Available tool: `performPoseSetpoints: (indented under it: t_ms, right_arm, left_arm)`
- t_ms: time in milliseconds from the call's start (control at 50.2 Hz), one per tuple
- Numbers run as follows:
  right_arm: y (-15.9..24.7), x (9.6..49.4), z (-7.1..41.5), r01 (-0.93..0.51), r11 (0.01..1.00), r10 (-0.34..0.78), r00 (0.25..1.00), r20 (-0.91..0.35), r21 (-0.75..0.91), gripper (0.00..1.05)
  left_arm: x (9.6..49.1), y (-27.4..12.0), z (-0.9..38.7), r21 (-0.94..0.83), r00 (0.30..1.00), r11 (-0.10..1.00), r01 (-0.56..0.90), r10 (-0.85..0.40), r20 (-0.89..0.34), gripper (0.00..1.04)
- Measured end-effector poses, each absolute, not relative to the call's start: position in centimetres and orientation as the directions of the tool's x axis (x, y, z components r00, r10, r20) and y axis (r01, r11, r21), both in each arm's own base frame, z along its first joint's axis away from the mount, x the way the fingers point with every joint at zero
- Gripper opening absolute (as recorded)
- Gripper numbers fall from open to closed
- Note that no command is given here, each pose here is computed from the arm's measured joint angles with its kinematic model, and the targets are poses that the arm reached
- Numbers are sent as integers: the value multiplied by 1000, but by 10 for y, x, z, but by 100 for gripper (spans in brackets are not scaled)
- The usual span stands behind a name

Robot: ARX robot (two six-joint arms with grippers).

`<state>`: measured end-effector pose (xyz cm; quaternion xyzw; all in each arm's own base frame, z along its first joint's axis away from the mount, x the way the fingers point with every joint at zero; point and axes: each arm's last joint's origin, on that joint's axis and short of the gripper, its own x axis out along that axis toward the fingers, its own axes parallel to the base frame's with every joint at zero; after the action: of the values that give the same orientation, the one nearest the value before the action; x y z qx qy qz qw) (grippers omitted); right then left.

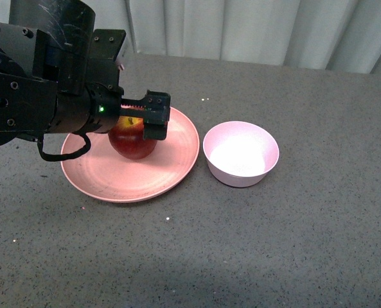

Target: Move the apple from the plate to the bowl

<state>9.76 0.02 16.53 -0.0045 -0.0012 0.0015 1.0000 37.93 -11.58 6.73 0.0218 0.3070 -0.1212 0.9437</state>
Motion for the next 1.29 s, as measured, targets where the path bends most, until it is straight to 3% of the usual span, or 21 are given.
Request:
performPoseSetpoints:
  t_ms: [318, 458, 657, 955, 1294]
  right_arm:
    - [0, 98, 165, -3, 1000, 3, 1000, 2, -9, 95]
    - [0, 98, 165, -3, 1000, 3, 1000, 2, -9, 95]
    - [0, 98, 165, -3, 1000, 3, 1000, 2, -9, 95]
    - [0, 98, 165, -3, 1000, 3, 1000, 2, -9, 95]
    - [0, 98, 165, -3, 1000, 3, 1000, 2, -9, 95]
  left_arm:
    - [380, -115, 55, -21, 752, 969, 246, -204, -627, 98]
    - [381, -115, 56, -21, 755, 969, 247, -206, -622, 81]
    - [380, -120, 65, -35, 759, 953, 300, -261, -597, 78]
    - [375, -173, 120, -54, 756, 871, 488, -453, -472, 77]
    - [366, -220, 111, -33, 683, 800, 599, -533, -499, 77]
